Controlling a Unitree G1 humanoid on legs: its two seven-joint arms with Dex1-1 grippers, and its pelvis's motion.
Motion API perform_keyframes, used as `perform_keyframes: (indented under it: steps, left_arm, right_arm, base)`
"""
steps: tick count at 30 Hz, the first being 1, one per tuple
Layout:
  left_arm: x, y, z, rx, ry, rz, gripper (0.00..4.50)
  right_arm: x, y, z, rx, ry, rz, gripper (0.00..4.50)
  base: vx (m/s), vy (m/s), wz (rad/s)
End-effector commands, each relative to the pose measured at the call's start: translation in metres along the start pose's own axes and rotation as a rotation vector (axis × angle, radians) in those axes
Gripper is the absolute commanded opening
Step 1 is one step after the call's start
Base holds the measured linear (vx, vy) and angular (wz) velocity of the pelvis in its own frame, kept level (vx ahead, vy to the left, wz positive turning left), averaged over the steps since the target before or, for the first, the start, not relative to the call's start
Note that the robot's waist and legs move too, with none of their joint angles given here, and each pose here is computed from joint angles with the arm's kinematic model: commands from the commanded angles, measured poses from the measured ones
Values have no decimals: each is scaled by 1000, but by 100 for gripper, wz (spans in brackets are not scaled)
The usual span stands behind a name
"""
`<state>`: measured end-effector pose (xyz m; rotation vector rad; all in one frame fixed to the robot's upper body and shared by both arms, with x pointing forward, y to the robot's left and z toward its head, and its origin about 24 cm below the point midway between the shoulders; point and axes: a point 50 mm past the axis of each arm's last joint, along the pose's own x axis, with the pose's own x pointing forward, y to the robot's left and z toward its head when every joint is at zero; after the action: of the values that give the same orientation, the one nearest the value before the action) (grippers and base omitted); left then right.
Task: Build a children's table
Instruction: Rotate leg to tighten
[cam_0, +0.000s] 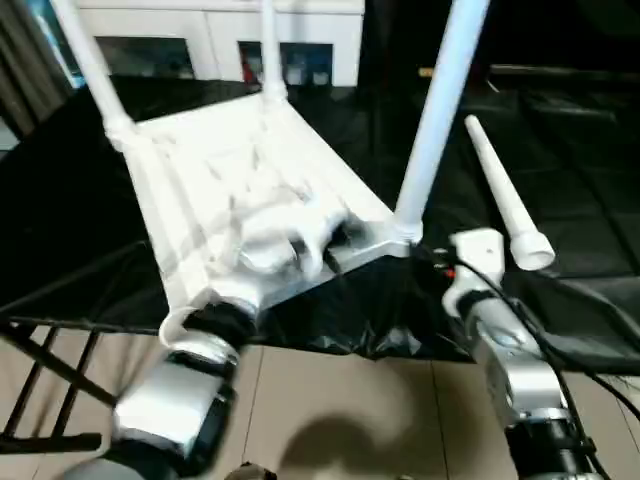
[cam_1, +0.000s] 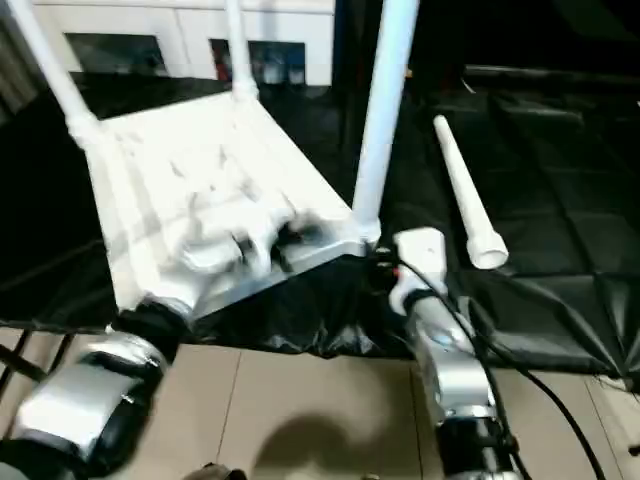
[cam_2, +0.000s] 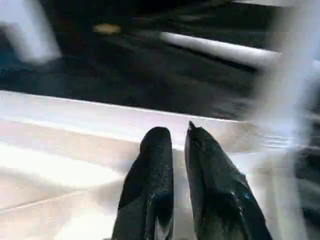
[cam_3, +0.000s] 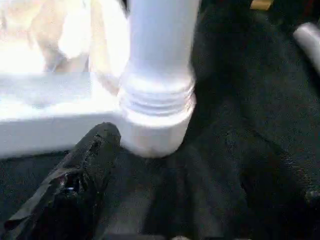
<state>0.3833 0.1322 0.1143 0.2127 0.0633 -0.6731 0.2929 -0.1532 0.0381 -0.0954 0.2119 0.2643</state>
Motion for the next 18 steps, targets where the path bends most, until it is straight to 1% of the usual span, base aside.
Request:
perform_keyframes:
  steps: [1, 4, 5, 6, 7, 8, 9, 11, 12, 13, 14, 15, 16, 17, 18]
  left_arm:
    - [-18, 22, 2, 27, 32, 93, 62]
    - [-44, 45, -5, 80, 136, 183, 62]
    - [-51, 51, -7, 90, 164, 206, 46]
    - [-69, 63, -13, 101, 240, 262, 36]
    - [-83, 70, -18, 110, 303, 294, 36]
    - [-93, 74, -22, 116, 355, 319, 36]
    - [-106, 78, -27, 128, 420, 340, 25]
    - [-112, 77, -31, 108, 452, 333, 1]
    - [-113, 76, -34, 94, 465, 327, 1]
    - [-114, 75, -36, 84, 473, 323, 0]
    - [-114, 74, -36, 85, 478, 321, 0]
    - [-117, 70, -45, 90, 540, 301, 0]
    - [-117, 70, -45, 90, 540, 301, 0]
    - [-120, 66, -50, 82, 585, 286, 0]
    - [-120, 64, -50, 77, 596, 279, 0]
  right_arm:
    - [-1, 12, 0, -3, 39, 80, 389]
    - [-2, 20, -3, -33, 87, 125, 389]
    - [-2, 22, -4, -42, 97, 130, 371]
    - [-1, 24, -5, -41, 118, 139, 360]
    - [0, 26, -5, -32, 125, 142, 360]
    - [1, 26, -5, -21, 131, 143, 360]
    - [4, 27, -4, -9, 132, 145, 350]
    - [8, 27, -3, -16, 134, 142, 318]
    - [11, 27, -3, -21, 138, 136, 318]
    - [12, 27, -3, -24, 141, 131, 304]
    - [13, 27, -3, -25, 142, 130, 304]
    - [20, 26, -3, -41, 160, 115, 290]
    - [20, 26, -3, -41, 160, 115, 279]
    - [25, 26, -2, -45, 175, 102, 268]
    - [27, 25, -1, -40, 179, 99, 268]
  base:
    - [0, 0, 0]
    - [0, 0, 0]
    - [0, 0, 0]
    - [0, 0, 0]
    - [0, 0, 0]
    - [0, 0, 0]
    - [0, 0, 0]
    - [0, 0, 0]
    - [0, 0, 0]
    - [0, 0, 0]
    - [0, 0, 0]
    - [0, 0, 0]
    - [0, 0, 0]
    - [0, 0, 0]
    - [0, 0, 0]
